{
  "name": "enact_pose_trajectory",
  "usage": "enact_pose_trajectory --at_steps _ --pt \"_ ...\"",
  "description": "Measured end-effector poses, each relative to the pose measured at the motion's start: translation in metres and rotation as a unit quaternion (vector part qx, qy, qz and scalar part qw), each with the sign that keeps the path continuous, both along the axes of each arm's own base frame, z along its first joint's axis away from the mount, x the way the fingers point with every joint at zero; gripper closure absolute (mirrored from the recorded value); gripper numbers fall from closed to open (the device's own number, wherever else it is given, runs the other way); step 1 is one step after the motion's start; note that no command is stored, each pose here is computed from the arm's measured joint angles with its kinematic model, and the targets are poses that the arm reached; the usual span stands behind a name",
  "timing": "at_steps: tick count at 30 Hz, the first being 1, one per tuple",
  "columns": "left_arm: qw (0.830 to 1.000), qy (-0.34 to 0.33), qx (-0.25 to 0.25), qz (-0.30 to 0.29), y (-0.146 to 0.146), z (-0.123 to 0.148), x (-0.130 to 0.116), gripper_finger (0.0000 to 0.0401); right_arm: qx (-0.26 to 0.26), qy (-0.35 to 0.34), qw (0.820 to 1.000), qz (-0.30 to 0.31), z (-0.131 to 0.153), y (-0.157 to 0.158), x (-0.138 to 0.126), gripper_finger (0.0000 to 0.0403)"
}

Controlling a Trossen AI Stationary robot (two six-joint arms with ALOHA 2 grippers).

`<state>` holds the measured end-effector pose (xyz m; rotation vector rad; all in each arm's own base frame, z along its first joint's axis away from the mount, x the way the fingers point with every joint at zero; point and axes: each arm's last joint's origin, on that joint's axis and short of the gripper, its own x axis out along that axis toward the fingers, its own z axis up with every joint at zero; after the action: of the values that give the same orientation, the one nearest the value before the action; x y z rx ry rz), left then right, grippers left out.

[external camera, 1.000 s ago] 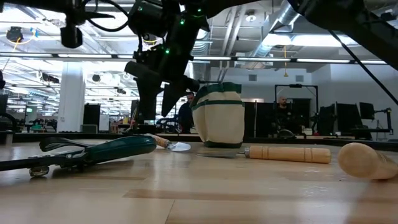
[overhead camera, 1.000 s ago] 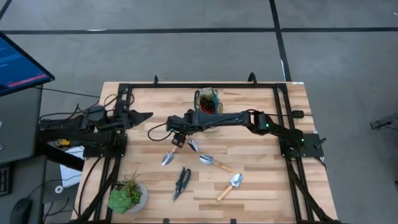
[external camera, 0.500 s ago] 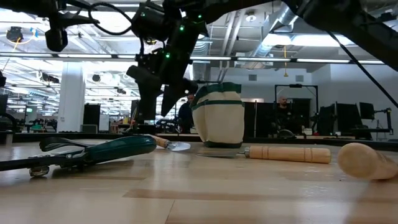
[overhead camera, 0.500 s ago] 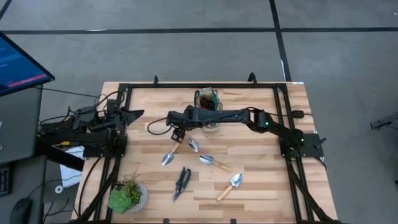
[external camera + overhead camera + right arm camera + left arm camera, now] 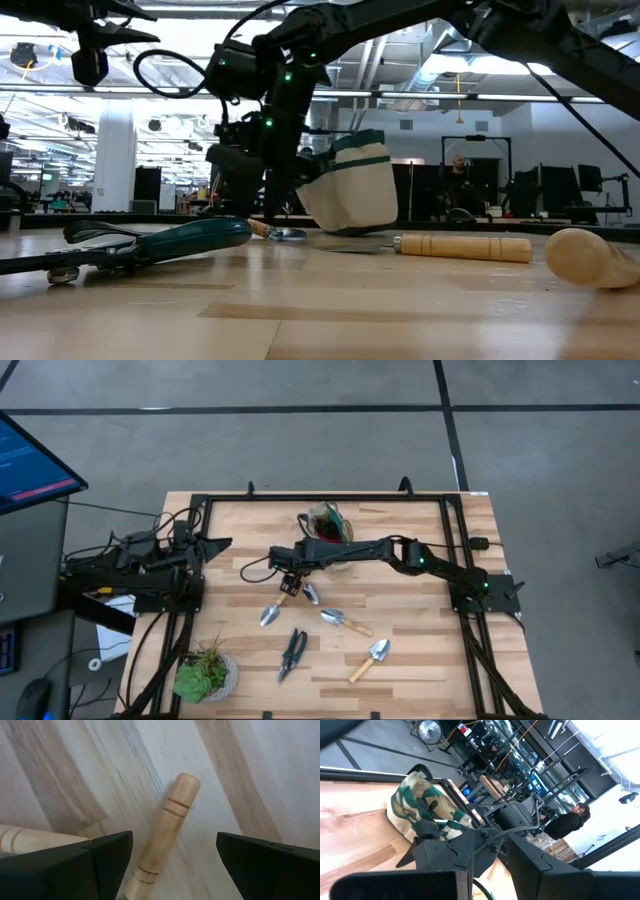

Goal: Pick & Place Garden tools in Gardening bag
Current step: Put the trowel into the gardening bag

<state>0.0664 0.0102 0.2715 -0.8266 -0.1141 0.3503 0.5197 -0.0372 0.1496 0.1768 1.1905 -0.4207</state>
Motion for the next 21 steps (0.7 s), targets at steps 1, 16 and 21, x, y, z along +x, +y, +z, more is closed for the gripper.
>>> enact_pose_trajectory --at_steps 1,16,21 --pt "1.000 0.000 0.000 0.000 0.000 0.000 0.000 0.0329 -0.001 -0.001 1.000 0.000 0.000 0.000 0.000 0.0122" --pt "1.000 0.002 0.000 0.000 0.000 0.000 0.000 0.0329 0.025 0.015 1.000 0.003 -0.001 -0.013 -0.004 0.0313" --pt "1.000 0.002 0.000 0.000 0.000 0.000 0.000 0.0329 0.034 0.008 0.999 0.011 0.007 -0.012 -0.004 0.0389"
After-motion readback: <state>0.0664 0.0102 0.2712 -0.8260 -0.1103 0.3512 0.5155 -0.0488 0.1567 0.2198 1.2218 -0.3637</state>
